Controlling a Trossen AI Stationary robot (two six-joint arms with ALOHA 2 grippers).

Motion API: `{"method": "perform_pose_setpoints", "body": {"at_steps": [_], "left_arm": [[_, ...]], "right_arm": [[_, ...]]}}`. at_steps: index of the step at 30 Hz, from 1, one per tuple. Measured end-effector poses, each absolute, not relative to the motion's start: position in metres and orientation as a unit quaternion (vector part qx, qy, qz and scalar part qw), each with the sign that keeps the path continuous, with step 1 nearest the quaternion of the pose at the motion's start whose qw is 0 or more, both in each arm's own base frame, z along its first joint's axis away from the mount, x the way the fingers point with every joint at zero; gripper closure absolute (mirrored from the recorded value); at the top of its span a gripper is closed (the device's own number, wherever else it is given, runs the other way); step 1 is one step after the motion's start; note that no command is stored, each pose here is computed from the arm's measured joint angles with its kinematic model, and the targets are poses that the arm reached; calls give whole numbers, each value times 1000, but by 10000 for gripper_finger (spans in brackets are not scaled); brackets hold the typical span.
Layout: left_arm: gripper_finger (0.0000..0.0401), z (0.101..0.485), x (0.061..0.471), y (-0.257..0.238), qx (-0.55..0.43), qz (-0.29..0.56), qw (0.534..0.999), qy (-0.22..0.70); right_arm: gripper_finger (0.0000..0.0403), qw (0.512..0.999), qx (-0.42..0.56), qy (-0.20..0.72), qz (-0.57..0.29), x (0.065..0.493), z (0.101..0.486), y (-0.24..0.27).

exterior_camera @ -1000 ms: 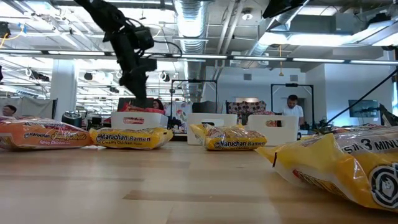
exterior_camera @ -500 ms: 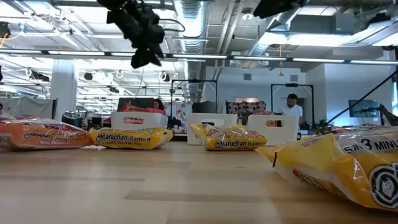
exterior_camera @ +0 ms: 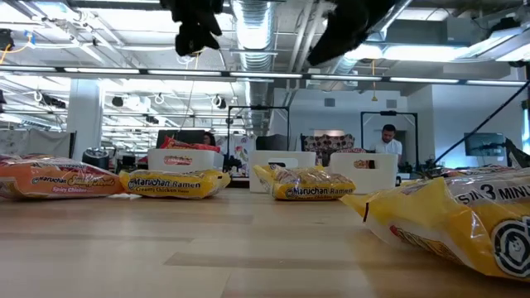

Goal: Sort Maruchan noodles
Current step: Put the yellow noodle pack into the middle white bin

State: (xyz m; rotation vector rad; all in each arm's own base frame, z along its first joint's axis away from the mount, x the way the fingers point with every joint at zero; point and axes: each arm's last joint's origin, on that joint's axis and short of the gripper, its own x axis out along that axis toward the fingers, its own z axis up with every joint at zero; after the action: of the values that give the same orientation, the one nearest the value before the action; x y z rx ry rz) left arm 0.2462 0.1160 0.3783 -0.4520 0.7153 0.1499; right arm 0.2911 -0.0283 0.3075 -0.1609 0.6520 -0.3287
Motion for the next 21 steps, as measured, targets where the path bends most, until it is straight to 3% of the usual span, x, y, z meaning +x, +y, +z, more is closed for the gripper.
{"method": "perform_pose_setpoints", "body": {"at_steps": [12,21], "left_arm": [[276,394,235,59,-174,116,910,358],[276,372,227,43,-196,139,895,377]], "right_arm": [[184,889,-83,445,-72,335,228,-27],[184,861,-78,501,-51,352,181,-27]]}}
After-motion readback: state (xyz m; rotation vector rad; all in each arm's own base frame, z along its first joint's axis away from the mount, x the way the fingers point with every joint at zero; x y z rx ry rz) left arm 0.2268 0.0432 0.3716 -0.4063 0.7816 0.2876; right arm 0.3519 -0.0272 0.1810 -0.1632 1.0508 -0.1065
